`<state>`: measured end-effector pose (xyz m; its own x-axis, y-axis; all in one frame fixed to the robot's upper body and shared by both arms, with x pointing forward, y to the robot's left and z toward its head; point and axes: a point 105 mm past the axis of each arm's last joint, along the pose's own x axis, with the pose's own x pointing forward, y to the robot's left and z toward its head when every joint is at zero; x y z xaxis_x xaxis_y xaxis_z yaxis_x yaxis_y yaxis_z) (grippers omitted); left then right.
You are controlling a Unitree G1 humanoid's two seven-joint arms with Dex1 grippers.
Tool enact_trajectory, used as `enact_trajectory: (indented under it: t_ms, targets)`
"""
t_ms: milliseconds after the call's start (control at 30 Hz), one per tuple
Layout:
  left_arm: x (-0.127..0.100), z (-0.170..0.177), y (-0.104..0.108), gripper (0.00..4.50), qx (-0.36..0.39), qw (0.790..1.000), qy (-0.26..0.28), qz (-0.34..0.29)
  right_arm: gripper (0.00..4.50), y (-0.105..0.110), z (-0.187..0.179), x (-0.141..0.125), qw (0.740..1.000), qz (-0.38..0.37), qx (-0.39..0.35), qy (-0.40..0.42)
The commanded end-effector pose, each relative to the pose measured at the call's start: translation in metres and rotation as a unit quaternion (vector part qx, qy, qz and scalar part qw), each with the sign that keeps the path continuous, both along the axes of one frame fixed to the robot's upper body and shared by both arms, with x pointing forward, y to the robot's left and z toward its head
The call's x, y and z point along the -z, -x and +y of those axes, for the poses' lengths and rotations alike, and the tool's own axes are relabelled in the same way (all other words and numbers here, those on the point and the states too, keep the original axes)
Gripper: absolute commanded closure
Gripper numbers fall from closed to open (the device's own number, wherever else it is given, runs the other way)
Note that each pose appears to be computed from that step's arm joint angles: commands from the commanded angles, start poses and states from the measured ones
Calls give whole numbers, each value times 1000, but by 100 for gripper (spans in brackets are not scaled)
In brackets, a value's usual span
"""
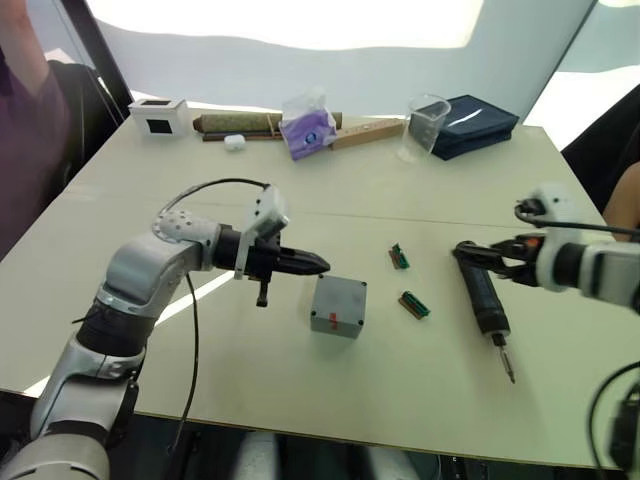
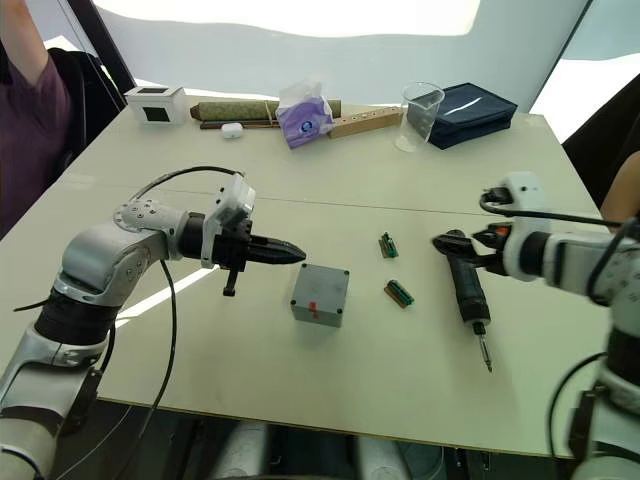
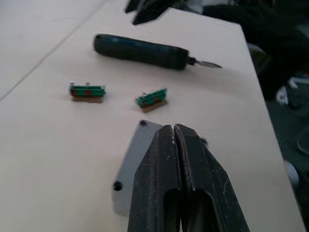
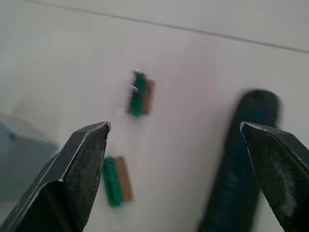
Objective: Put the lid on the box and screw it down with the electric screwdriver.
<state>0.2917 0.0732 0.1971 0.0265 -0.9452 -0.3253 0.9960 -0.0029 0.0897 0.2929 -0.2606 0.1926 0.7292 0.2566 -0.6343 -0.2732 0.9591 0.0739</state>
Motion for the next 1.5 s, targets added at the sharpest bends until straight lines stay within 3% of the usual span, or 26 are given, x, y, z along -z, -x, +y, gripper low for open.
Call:
enact_trajectory:
  t_ms: [33,267,767,800,900,1000,1033,1133,1233,1333,1433,1500]
  targets:
    - [-5,-7,2,450,46,996,-37,-65,3,6,4,7,998,60,-30,8]
    - [7,-15,-9,450,42,994,-47,-95,3,3,0,32,990,135,-27,8]
    - [12,-19,-9,450,3,994,-30,-101,3,-4,-11,64,976,204,-31,70]
    - [13,-20,-8,450,0,995,-27,-100,53,-4,-10,66,974,208,-40,78]
    - [16,-19,-7,450,-10,995,-22,-97,135,-3,-5,72,968,223,-61,96]
    - [18,-20,-7,450,-20,995,-19,-96,243,-1,-6,75,964,238,-64,97]
    - [19,-19,-7,450,-24,995,-18,-96,266,-1,-8,77,963,242,-60,99]
    - [20,-18,-7,450,-33,995,-16,-96,266,-3,-13,77,963,241,-58,107]
    - [18,-9,-13,450,-51,994,-17,-96,266,-24,-20,57,977,186,-30,103]
    - [13,1,-21,450,-73,993,-11,-94,266,-51,-18,18,994,89,-9,56]
    - [2,13,-29,450,-96,992,9,-83,266,-77,-5,-39,993,-110,-32,16]
    - [-5,16,-31,450,-105,992,25,-71,266,-77,8,-79,967,-248,-51,-34]
